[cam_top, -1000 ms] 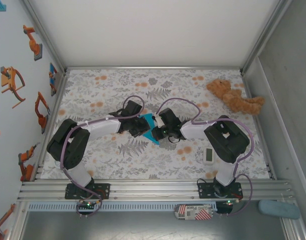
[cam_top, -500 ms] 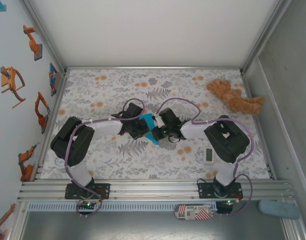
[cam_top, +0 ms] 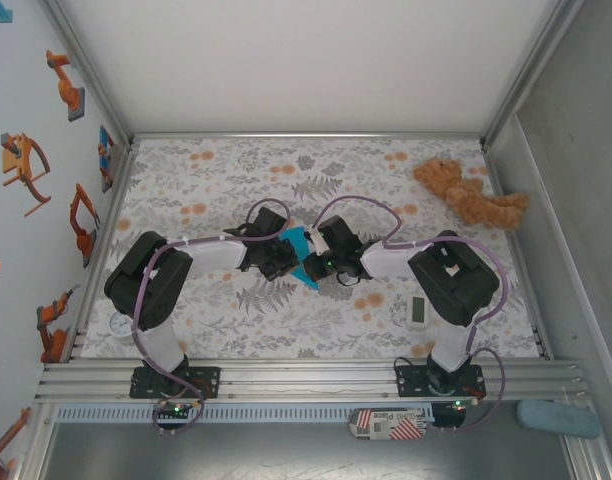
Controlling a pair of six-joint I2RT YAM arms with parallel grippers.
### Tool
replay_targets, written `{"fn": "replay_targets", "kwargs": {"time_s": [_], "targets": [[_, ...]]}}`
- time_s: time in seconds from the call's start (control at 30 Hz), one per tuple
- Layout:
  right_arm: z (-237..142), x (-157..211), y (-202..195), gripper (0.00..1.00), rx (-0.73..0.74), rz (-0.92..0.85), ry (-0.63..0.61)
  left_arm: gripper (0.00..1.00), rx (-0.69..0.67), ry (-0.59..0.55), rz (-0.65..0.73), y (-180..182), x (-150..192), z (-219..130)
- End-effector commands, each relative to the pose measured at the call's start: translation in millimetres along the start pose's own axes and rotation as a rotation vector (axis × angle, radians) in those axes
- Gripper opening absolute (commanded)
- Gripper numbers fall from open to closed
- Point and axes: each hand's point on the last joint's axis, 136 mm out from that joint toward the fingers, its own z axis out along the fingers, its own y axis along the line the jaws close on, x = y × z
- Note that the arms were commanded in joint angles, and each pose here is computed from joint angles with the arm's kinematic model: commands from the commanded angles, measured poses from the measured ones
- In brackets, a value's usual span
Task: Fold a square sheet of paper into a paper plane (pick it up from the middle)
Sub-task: Third fold the triangle at the center of the table.
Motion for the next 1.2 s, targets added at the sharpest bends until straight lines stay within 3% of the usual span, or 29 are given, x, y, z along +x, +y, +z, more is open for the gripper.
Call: {"fn": "replay_targets", "kwargs": {"time_s": [0.0, 0.73, 1.0, 1.17], "targets": [[5.4, 12.5, -9.9, 0.0, 0.029, 0.034, 0.054, 0.1, -0.054, 0.019, -0.019, 16.7, 6.8, 6.2], [-4.0, -0.3, -8.8, 0.0, 0.046, 0.059, 0.012, 0.09, -0.126, 0.03, -0.04, 45.9, 14.3, 13.5], [-31.6, -29.4, -18.7, 0.24, 0.087, 0.195, -0.065, 0.08, -0.161, 0.03, -0.042, 60.9, 17.4, 16.2], [-52.4, -42.2, -25.6, 0.29, 0.073, 0.262, -0.086, 0.08, -0.16, 0.03, -0.034, 59.2, 15.2, 17.1]]}}
